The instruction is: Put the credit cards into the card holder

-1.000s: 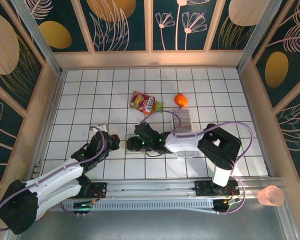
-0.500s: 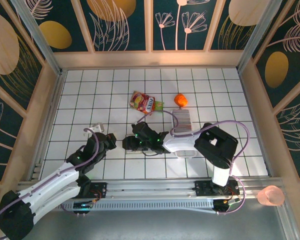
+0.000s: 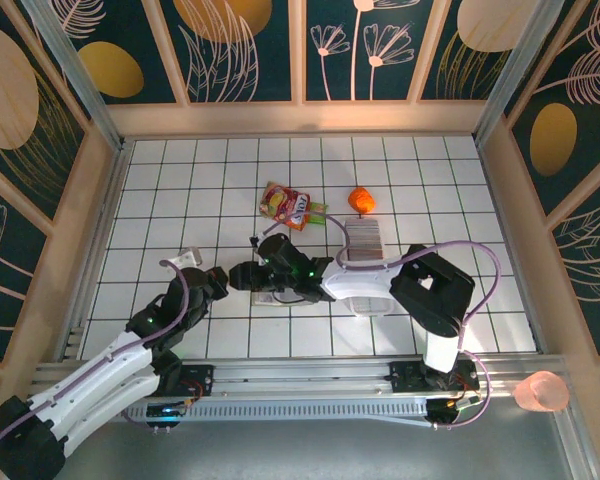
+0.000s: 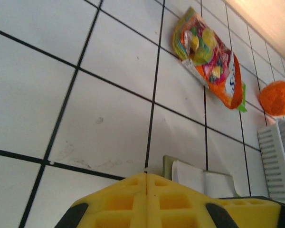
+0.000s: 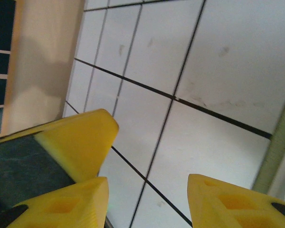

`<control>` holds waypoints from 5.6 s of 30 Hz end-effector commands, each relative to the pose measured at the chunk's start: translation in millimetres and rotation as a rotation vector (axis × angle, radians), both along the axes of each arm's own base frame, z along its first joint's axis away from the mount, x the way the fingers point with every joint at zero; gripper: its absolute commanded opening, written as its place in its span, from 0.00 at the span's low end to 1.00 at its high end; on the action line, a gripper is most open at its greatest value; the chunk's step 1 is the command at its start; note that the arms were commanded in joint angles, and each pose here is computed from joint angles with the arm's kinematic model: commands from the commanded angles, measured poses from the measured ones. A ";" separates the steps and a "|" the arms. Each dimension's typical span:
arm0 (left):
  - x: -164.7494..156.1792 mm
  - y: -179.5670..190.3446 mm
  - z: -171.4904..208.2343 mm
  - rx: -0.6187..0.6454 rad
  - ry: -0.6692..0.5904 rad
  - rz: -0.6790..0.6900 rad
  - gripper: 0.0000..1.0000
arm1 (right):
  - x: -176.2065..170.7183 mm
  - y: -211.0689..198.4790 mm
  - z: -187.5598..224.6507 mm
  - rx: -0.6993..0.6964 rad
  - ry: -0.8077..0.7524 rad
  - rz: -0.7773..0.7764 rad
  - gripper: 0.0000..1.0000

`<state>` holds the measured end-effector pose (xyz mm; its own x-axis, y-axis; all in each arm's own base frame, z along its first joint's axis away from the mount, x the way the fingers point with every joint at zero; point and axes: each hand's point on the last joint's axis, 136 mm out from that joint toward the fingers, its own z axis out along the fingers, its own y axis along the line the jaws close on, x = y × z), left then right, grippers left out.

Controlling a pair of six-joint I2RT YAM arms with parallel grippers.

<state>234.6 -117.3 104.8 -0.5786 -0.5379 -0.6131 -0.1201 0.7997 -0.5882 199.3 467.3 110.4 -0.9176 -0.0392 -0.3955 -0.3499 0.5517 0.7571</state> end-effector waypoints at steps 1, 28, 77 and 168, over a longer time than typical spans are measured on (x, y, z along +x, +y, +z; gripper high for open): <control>-4.2 4.5 2.3 0.004 0.013 0.014 0.06 | 6.3 16.0 39.9 0.082 -0.083 0.031 0.48; -1.6 -89.9 -14.3 -0.049 0.133 -0.414 0.07 | -8.6 -219.0 185.4 -0.444 -1.448 0.386 0.53; -15.8 -99.5 -50.0 -0.039 0.179 -0.519 0.06 | 39.9 -311.7 -45.8 -1.250 -1.089 1.118 0.99; -16.9 -73.6 -94.2 0.087 0.252 -0.431 0.00 | 50.3 -300.0 -38.4 -1.256 -1.093 1.114 0.76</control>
<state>220.1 -195.2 18.2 -0.8724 -0.1945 -0.4485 0.0920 0.8357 -0.5414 245.9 163.6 63.3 0.2644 -0.9639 0.0314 -0.8148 -0.2407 -0.5274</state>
